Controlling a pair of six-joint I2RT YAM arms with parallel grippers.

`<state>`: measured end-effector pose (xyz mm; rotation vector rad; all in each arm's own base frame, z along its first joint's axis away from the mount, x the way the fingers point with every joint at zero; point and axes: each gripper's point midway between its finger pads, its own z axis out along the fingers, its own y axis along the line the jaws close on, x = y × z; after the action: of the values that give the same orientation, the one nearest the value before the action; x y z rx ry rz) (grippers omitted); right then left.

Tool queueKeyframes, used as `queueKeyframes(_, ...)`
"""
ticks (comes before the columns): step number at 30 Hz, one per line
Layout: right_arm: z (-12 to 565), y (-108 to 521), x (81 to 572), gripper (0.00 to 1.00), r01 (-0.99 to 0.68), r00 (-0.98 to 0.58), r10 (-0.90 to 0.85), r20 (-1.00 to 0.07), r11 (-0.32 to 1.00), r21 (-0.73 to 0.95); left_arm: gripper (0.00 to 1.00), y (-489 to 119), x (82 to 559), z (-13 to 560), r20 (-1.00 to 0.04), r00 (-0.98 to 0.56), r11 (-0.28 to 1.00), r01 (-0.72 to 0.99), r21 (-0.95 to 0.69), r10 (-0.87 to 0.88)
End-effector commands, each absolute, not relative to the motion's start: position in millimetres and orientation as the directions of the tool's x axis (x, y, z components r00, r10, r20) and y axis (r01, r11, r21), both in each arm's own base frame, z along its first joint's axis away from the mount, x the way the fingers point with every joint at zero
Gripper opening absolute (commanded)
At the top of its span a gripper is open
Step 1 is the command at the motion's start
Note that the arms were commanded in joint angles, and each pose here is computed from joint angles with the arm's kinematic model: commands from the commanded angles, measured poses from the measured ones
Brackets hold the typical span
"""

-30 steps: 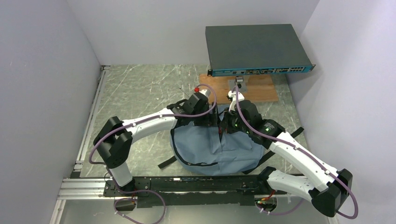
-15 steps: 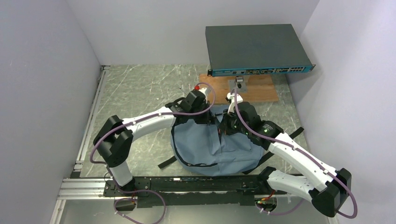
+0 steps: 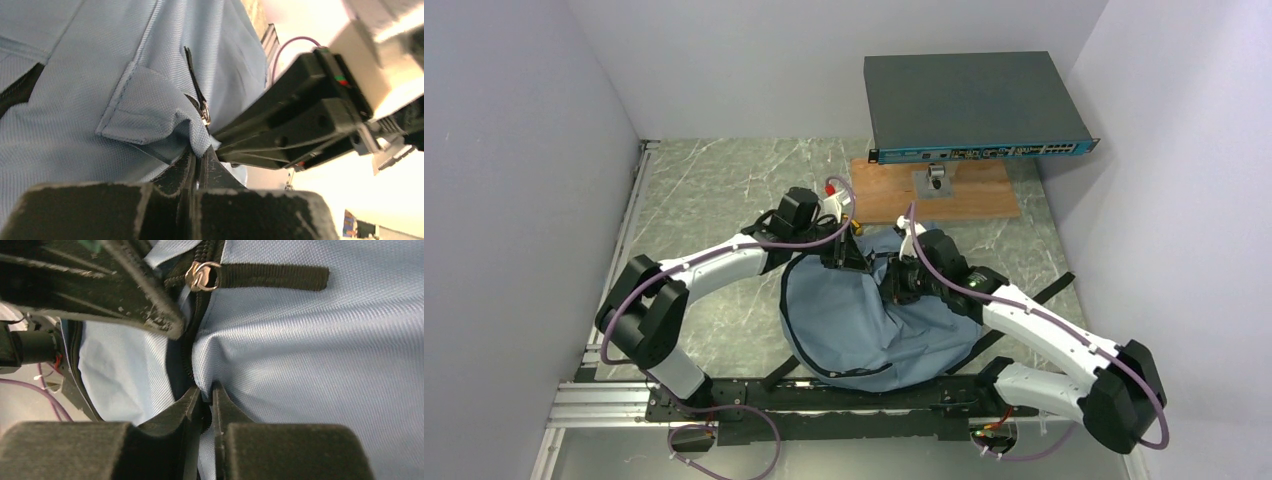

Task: Pack the student bag
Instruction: Zip the student bag at the center of the board.

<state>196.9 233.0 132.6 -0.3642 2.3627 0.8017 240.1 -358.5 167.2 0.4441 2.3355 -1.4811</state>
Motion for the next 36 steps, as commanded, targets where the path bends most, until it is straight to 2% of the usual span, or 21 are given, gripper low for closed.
queueKeyframes(1, 145, 264, 187, 0.18, -0.459, -0.820, -0.045, -0.571, 0.647, 0.609, 0.00, -370, 207, 213, -0.535, -0.821, 0.122, 0.563, -0.817, 0.201)
queueKeyframes(2, 146, 263, 187, 0.20, -0.453, -0.824, -0.047, -0.564, 0.653, 0.607, 0.00, -369, 207, 212, -0.533, -0.822, 0.126, 0.562, -0.818, 0.201)
queueKeyframes(6, 159, 246, 191, 0.43, -0.456, -0.798, -0.041, -0.602, 0.694, 0.557, 0.00, -366, 209, 205, -0.523, -0.830, 0.163, 0.553, -0.817, 0.196)
queueKeyframes(8, 170, 238, 195, 0.47, -0.464, -0.777, -0.049, -0.627, 0.718, 0.519, 0.00, -363, 211, 200, -0.514, -0.836, 0.184, 0.545, -0.818, 0.190)
queueKeyframes(14, 209, 228, 214, 0.46, -0.441, -0.750, 0.017, -0.661, 0.731, 0.520, 0.00, -355, 217, 194, -0.507, -0.845, 0.223, 0.534, -0.816, 0.167)
queueKeyframes(18, 226, 231, 238, 0.53, -0.477, -0.707, 0.067, -0.704, 0.690, 0.545, 0.00, -354, 217, 192, -0.503, -0.848, 0.224, 0.529, -0.819, 0.166)
queueKeyframes(24, 233, 249, 266, 0.56, -0.714, -0.559, -0.025, -0.829, 0.523, 0.466, 0.00, -353, 217, 185, -0.481, -0.859, 0.214, 0.511, -0.833, 0.179)
queueKeyframes(29, 218, 246, 276, 0.56, -0.789, -0.471, -0.150, -0.869, 0.512, 0.339, 0.00, -348, 220, 189, -0.498, -0.846, 0.205, 0.530, -0.823, 0.191)
queueKeyframes(36, 187, 236, 276, 0.51, -0.820, -0.420, -0.218, -0.881, 0.507, 0.265, 0.00, -346, 223, 198, -0.493, -0.845, 0.160, 0.527, -0.835, 0.209)
